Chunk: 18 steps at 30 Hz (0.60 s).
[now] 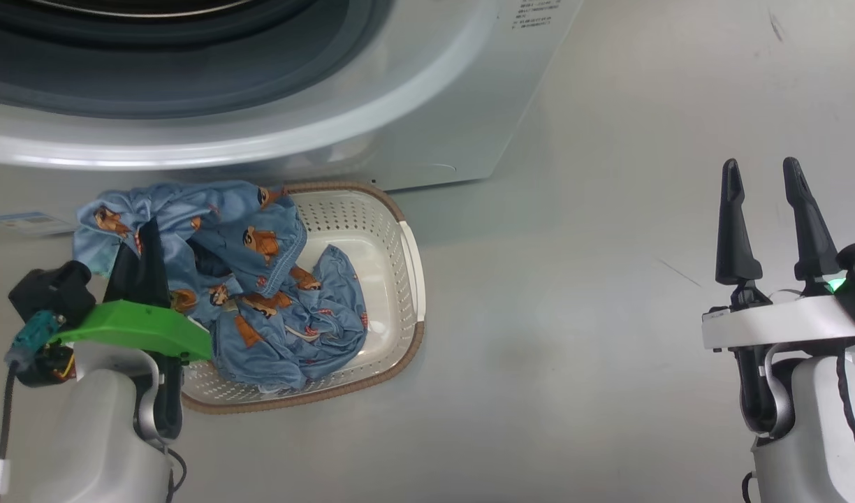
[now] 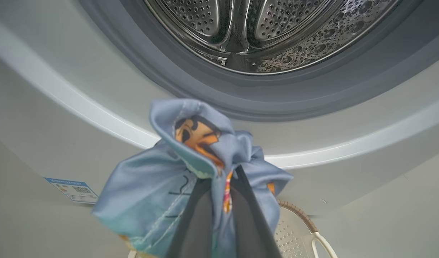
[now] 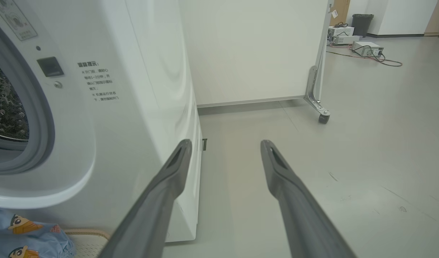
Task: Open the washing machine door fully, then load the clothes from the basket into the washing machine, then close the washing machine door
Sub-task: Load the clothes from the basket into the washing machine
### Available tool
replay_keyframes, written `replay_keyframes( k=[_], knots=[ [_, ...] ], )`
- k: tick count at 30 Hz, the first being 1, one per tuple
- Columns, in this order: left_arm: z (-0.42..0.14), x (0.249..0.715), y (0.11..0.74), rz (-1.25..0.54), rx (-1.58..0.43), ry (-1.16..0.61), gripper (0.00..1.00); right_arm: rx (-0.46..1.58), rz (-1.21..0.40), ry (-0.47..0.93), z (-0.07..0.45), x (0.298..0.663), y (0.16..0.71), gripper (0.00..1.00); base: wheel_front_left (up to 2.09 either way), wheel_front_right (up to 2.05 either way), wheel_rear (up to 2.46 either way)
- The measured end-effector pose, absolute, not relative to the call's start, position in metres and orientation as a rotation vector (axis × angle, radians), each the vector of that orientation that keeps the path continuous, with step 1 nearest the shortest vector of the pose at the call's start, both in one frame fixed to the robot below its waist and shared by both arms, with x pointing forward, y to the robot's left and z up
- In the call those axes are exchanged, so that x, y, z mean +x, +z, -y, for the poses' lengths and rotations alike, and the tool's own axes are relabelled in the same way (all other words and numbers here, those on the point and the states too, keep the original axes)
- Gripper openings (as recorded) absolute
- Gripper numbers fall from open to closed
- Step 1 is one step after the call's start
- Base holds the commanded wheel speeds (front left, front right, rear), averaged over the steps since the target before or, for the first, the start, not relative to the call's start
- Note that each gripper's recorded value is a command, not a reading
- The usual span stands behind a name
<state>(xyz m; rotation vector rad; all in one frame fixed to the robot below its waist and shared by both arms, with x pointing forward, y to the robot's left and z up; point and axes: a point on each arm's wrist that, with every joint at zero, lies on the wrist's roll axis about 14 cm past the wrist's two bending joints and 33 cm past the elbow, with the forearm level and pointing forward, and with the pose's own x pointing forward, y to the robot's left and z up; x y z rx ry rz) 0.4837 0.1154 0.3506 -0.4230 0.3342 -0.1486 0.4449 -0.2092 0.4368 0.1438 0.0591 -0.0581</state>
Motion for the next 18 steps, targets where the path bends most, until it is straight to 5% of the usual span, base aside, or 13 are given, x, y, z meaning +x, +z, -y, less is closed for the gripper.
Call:
replay_keyframes(
  k=[18],
  knots=[
    [-0.162, 0.409, 0.44, -0.124, -0.346, -0.058, 0.0, 0.171, -0.016, -0.001, 0.189, 0.394, 0.471, 1.0, 0.0, 0.0, 0.0]
  ],
)
